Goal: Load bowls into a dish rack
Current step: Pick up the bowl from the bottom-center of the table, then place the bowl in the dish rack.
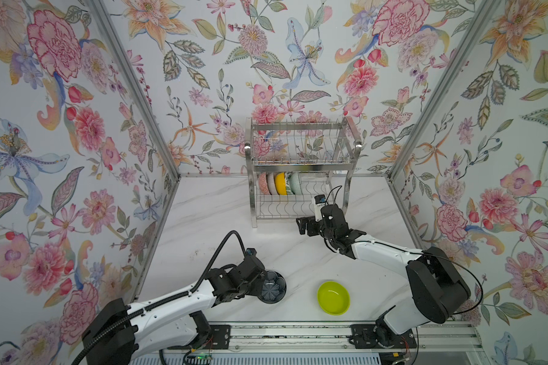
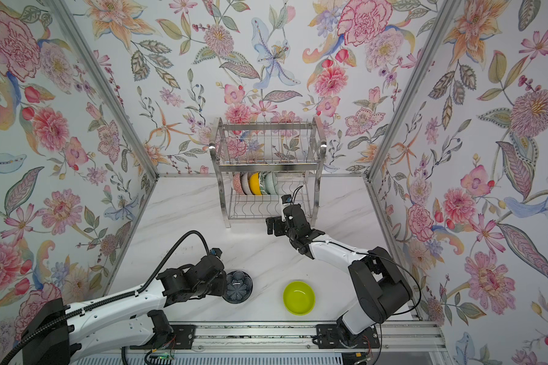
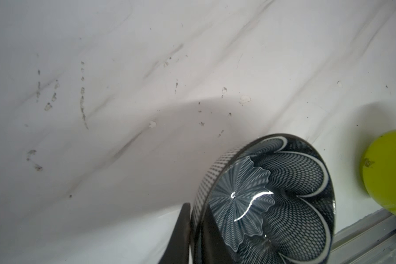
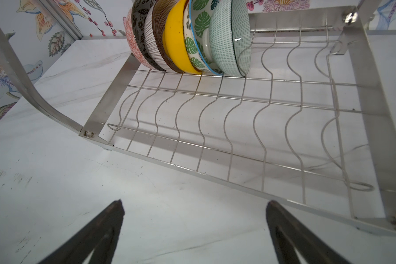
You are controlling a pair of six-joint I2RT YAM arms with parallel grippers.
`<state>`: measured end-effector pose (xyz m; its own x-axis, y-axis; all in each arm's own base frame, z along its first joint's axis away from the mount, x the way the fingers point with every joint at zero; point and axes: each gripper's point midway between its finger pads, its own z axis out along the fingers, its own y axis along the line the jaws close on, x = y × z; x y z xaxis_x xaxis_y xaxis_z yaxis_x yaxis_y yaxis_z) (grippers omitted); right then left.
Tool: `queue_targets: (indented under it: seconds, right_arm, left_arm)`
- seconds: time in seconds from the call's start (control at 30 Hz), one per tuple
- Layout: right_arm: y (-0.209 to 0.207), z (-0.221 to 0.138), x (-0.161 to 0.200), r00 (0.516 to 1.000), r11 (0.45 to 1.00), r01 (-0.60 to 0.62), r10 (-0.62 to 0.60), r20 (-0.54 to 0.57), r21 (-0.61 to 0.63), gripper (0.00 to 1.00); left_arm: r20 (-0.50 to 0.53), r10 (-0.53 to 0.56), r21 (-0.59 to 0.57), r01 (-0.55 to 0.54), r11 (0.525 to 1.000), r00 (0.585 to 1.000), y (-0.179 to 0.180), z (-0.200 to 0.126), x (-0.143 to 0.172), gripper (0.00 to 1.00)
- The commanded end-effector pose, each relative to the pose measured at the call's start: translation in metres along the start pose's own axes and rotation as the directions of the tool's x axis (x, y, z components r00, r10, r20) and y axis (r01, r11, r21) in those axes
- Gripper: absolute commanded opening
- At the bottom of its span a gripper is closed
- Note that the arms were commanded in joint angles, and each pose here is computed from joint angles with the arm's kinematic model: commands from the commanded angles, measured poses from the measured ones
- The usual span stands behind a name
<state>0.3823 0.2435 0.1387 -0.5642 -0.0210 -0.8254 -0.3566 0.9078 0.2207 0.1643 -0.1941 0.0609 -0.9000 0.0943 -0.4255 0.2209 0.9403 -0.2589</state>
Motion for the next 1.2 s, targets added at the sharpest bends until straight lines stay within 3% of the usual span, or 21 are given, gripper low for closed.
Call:
queue_targets:
  seconds: [0.0,0.13,0.37,0.67,0.83,0.97,1.03,1.17]
  right_arm:
    - [-0.007,0.004,0.002,1.0,0.999,-0.023,0.024,-0.005,0.032,0.99]
    - [-0.015,0.001,-0.001,1.0,0.997,-0.027,0.027,0.013,0.07,0.98]
    - [-0.036,-0.009,-0.009,0.994,0.985,-0.094,0.086,0.06,0.142,0.98]
    - [-0.075,-0.027,-0.022,0.961,0.95,-0.251,0.223,0.162,0.184,0.98]
    - [-0.075,-0.049,-0.038,0.93,0.943,-0.31,0.274,0.246,0.12,0.99]
    - [-0.092,-0.066,-0.051,0.874,0.899,-0.43,0.392,0.286,0.084,0.99]
    - [-0.095,-0.073,-0.06,0.848,0.88,-0.472,0.436,0.302,0.052,0.98]
    - [-0.093,-0.085,-0.077,0.789,0.834,-0.551,0.525,0.319,-0.01,0.99]
  left_arm:
    - [0.081,0.044,-0.005,-0.044,0.999,0.996,-0.012,-0.005,-0.027,0.1]
    - [0.141,0.068,-0.09,-0.055,0.994,0.988,-0.011,-0.002,-0.058,0.0]
    - [0.242,0.073,-0.168,-0.032,0.985,0.968,-0.013,0.008,-0.121,0.0]
    - [0.441,0.106,-0.279,0.023,0.96,0.891,-0.022,0.005,-0.193,0.0]
    - [0.577,0.081,-0.293,0.113,0.95,0.813,-0.028,-0.013,-0.23,0.0]
    - [0.682,0.094,-0.277,0.138,0.951,0.725,-0.038,-0.033,-0.254,0.0]
    - [0.696,0.126,-0.303,0.13,0.944,0.707,-0.041,-0.026,-0.259,0.0]
    - [0.742,0.29,-0.429,0.096,0.898,0.604,-0.063,-0.039,-0.269,0.0]
